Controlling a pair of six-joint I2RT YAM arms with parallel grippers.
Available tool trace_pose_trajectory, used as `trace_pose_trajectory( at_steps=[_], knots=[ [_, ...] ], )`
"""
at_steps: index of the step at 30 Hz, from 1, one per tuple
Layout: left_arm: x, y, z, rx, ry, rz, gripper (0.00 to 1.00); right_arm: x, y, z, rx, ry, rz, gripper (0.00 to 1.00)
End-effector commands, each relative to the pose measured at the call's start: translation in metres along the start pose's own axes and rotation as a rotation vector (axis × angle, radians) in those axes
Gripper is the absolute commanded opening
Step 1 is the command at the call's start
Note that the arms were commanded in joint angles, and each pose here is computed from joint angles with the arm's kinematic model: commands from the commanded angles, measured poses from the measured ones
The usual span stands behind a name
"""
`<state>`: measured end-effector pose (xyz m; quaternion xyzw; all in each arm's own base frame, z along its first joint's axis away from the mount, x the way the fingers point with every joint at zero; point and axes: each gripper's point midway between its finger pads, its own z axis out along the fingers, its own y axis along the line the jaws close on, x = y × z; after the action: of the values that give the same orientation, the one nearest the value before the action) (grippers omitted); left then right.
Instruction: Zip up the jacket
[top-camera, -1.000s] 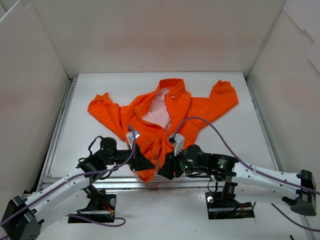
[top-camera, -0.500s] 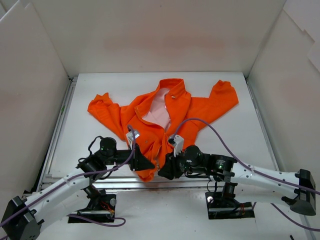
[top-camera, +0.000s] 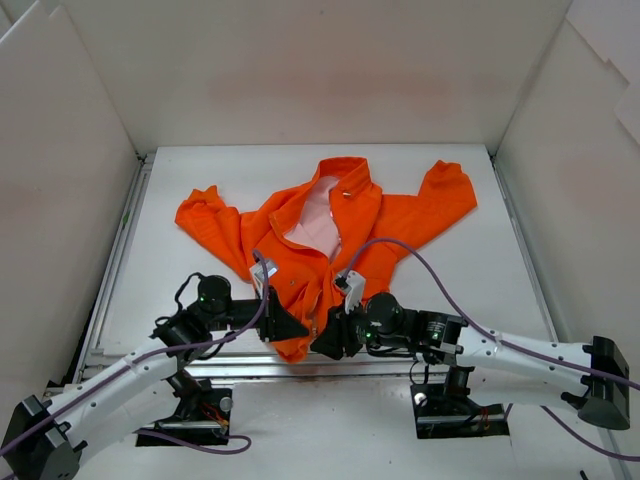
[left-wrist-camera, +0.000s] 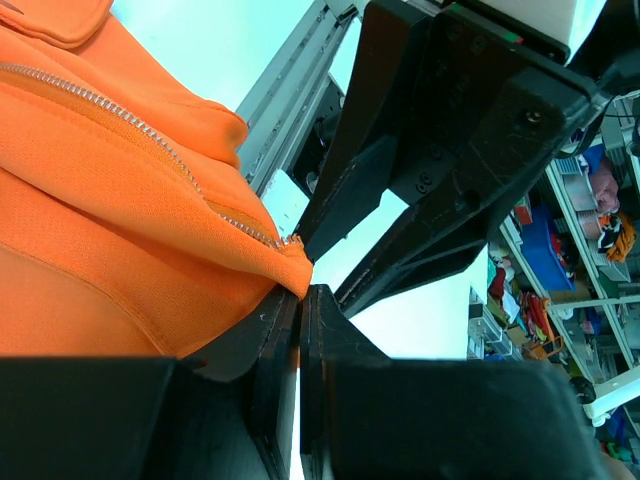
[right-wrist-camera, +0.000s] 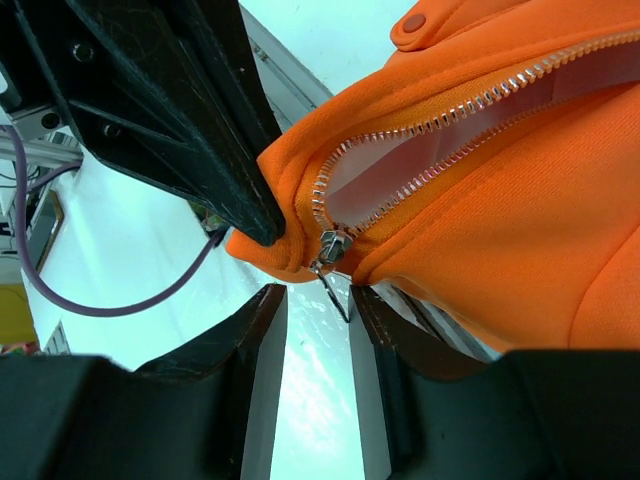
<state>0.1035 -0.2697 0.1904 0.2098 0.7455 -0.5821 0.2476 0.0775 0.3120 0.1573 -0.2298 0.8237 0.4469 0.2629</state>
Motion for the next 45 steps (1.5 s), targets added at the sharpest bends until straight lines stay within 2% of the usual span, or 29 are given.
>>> trace_pose_trajectory(
  at_steps=[1, 2, 6, 8, 17, 22, 32, 36, 40, 45],
  knots=[
    [-0.021, -0.029, -0.002, 0.092, -0.055, 0.078, 0.0, -0.016, 0.017, 0.001, -0.071, -0.073, 0.004, 0.32],
    [-0.021, -0.029, -0.002, 0.09, -0.057, 0.078, 0.0, -0.016, 0.018, 0.001, -0.071, -0.071, 0.006, 0.27],
    [-0.022, -0.03, -0.002, 0.093, -0.053, 0.077, 0.0, -0.016, 0.016, 0.0, -0.058, -0.074, 0.015, 0.15],
    [-0.018, -0.03, -0.002, 0.097, -0.047, 0.077, 0.0, -0.018, 0.015, -0.001, -0.049, -0.082, 0.017, 0.01],
    [0.002, -0.012, 0.004, 0.014, 0.0, 0.077, 0.0, -0.043, 0.048, -0.03, -0.151, -0.154, 0.083, 0.0],
    [0.023, 0.004, 0.011, -0.062, 0.048, 0.08, 0.0, -0.058, 0.055, -0.022, -0.16, -0.163, 0.132, 0.0],
    [0.035, 0.033, -0.001, -0.251, 0.052, 0.159, 0.0, -0.09, 0.105, -0.034, -0.451, -0.19, 0.237, 0.0],
    [0.047, 0.042, -0.002, -0.272, 0.063, 0.178, 0.0, -0.102, 0.095, -0.036, -0.405, -0.24, 0.302, 0.0],
    [0.056, 0.046, -0.002, -0.274, 0.066, 0.18, 0.0, -0.126, 0.062, -0.027, -0.368, -0.377, 0.435, 0.0],
    [0.063, 0.044, -0.002, -0.279, 0.086, 0.195, 0.0, -0.156, 0.056, -0.026, -0.524, -0.488, 0.634, 0.0]
  ],
)
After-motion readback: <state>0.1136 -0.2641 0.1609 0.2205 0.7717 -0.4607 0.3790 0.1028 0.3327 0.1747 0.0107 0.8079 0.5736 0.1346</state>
